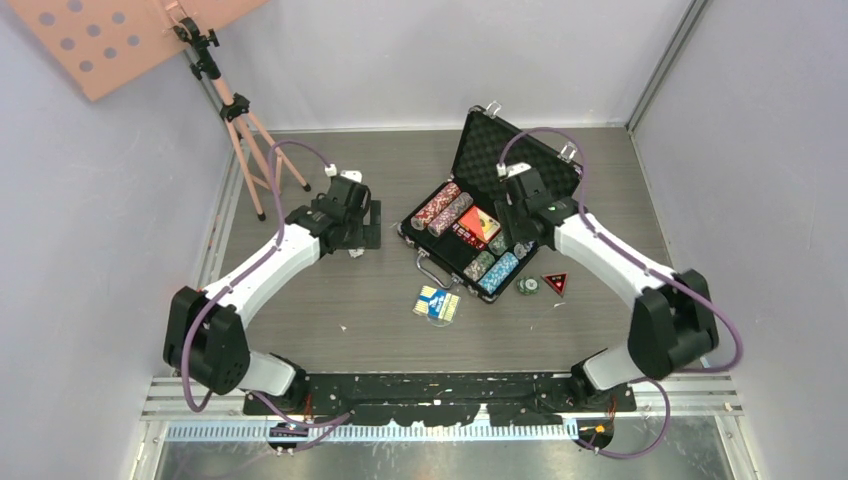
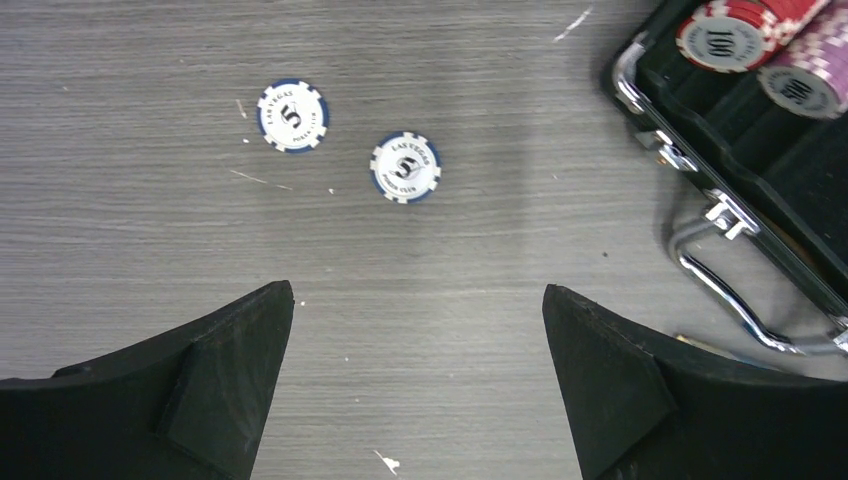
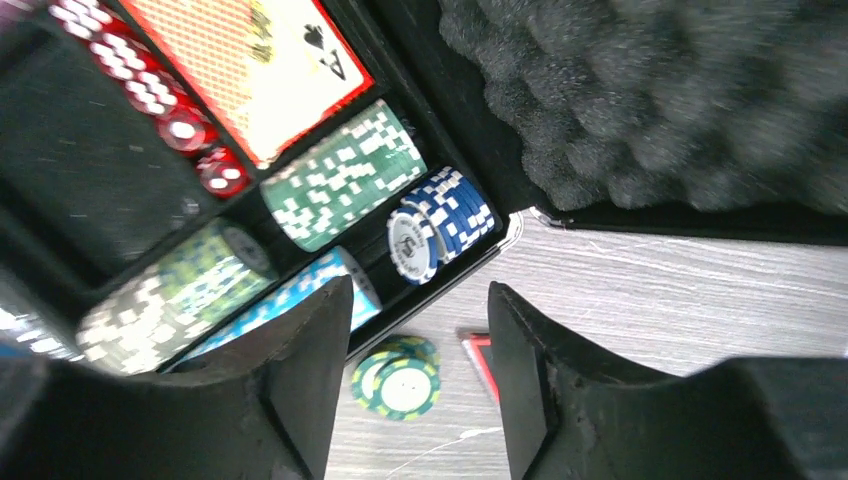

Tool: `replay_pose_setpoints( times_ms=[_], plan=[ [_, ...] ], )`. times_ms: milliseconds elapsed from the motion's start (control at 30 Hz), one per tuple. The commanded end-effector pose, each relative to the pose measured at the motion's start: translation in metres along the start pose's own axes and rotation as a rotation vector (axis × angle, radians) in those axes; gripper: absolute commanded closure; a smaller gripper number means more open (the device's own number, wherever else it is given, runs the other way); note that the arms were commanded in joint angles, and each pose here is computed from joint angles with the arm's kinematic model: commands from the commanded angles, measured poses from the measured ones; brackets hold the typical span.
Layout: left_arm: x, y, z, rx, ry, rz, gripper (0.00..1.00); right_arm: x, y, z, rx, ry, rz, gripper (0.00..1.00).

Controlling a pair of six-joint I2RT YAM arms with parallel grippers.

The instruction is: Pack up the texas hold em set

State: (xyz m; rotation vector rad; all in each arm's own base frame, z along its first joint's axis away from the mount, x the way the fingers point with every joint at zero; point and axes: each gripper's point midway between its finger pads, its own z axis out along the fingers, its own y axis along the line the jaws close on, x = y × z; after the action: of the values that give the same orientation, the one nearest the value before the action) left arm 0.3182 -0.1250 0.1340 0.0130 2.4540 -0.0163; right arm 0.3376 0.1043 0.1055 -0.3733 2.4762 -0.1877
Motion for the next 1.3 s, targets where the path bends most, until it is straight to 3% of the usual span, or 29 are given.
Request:
replay_pose_setpoints(
  times_ms=[0, 200, 400, 600, 1033, 1167, 1267],
  plan=[
    [-0.017, 0.014, 0.016, -0.075, -0.05, -0.01, 0.0, -0.031, 0.003, -0.045, -0.073, -0.151, 0.204, 0.39],
    [-0.006, 0.006, 0.044, 0.058, 0.079, -0.025, 0.12, -0.023, 0.007, -0.081, -0.147, -0.186, 0.327, 0.3],
    [0.011, 0.001, 0.076, 0.057, 0.208, -0.004, 0.23, -0.006, 0.02, -0.108, -0.281, -0.24, 0.389, 0.3],
    [0.022, -0.004, 0.099, 0.051, 0.285, 0.0, 0.29, -0.002, 0.016, -0.118, -0.28, -0.255, 0.373, 0.3],
    [0.033, 0.016, 0.109, 0.014, 0.346, -0.061, 0.33, -0.003, 0.025, -0.113, -0.311, -0.218, 0.373, 0.3],
    [0.037, 0.017, 0.111, 0.025, 0.369, -0.065, 0.41, -0.005, 0.026, -0.114, -0.319, -0.22, 0.377, 0.3],
    [0.041, 0.014, 0.115, 0.043, 0.392, -0.058, 0.53, -0.005, 0.027, -0.115, -0.323, -0.218, 0.379, 0.3]
  ],
)
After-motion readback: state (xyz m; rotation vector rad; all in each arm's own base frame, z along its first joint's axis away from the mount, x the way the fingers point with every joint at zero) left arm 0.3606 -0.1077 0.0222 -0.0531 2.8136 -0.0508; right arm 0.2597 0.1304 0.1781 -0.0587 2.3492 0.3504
